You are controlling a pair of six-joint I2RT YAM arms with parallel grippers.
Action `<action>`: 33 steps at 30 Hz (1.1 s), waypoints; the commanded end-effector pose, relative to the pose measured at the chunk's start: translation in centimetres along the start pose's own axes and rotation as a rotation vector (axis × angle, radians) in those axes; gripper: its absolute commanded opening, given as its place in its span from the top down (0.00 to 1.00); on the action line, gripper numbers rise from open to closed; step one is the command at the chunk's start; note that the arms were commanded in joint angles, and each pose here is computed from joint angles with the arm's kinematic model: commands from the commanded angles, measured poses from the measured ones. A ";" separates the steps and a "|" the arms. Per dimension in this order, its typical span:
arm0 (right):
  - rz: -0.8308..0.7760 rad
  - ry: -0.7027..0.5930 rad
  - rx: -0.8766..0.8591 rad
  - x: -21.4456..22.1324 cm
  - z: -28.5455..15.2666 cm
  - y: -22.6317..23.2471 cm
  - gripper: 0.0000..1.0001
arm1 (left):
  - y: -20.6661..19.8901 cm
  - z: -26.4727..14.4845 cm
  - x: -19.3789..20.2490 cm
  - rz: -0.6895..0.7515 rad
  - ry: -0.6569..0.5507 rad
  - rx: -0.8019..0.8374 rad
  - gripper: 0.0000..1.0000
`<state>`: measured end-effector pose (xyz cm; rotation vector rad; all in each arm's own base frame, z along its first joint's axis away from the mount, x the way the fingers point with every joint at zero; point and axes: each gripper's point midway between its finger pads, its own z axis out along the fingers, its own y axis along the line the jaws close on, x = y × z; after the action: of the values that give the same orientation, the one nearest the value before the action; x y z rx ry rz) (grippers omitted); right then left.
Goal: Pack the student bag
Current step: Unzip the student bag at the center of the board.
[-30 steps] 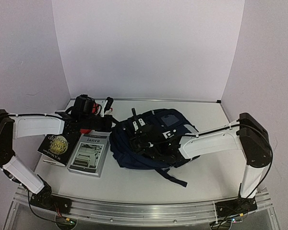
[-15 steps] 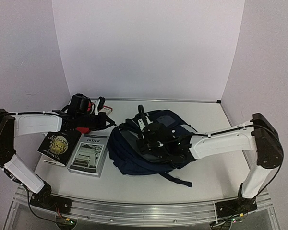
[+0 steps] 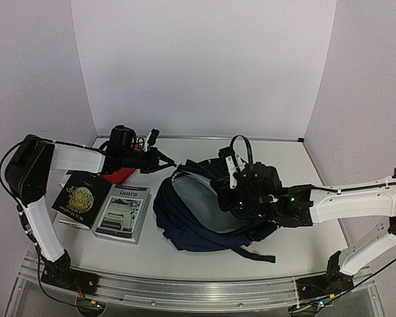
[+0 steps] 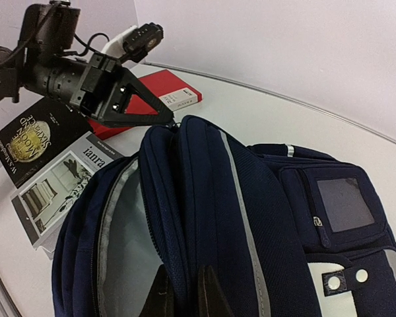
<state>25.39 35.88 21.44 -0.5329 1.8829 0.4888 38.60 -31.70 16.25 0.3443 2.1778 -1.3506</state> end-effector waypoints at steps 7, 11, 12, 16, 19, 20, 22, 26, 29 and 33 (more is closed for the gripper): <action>0.190 -0.278 -0.135 -8.6 -3.9 1.7 1.00 | 6.7 1.9 -4.6 -0.001 -0.097 -0.106 0.98; 0.207 -0.271 -0.018 -8.4 -3.6 -0.2 1.00 | 6.4 0.6 -5.3 0.019 -0.120 -0.180 0.75; 0.215 -0.271 0.025 -8.3 -3.5 -0.9 1.00 | 6.4 -0.2 -5.6 0.029 -0.134 -0.219 0.66; 0.230 -0.259 0.157 -7.7 -3.5 -3.1 1.00 | 6.6 -3.8 -5.9 0.056 -0.163 -0.395 0.37; 0.231 -0.245 0.245 -7.1 -3.4 -4.4 1.00 | 7.1 -7.2 -5.8 0.069 -0.168 -0.558 0.28; 0.232 -0.242 0.265 -7.0 -3.3 -4.7 1.00 | 7.4 -8.3 -5.7 0.064 -0.170 -0.609 0.26; 0.230 -0.228 0.295 -6.5 -2.9 -5.3 1.00 | 8.1 -11.0 -5.2 0.043 -0.178 -0.711 0.20; 0.258 -0.204 0.319 -5.6 -1.9 -6.4 1.00 | 10.0 -17.8 -4.0 -0.073 -0.239 -0.944 0.13; 0.281 -0.189 0.322 -5.1 -1.4 -7.2 1.00 | 12.0 -22.6 -1.3 -0.167 -0.249 -1.153 0.11; 0.307 -0.171 0.321 -4.4 -0.7 -8.1 1.00 | 14.0 -26.3 2.3 -0.243 -0.215 -1.364 0.08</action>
<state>29.13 30.13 21.65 -0.1572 1.9195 0.3305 39.88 -7.74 17.32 -0.3841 2.3211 -0.1634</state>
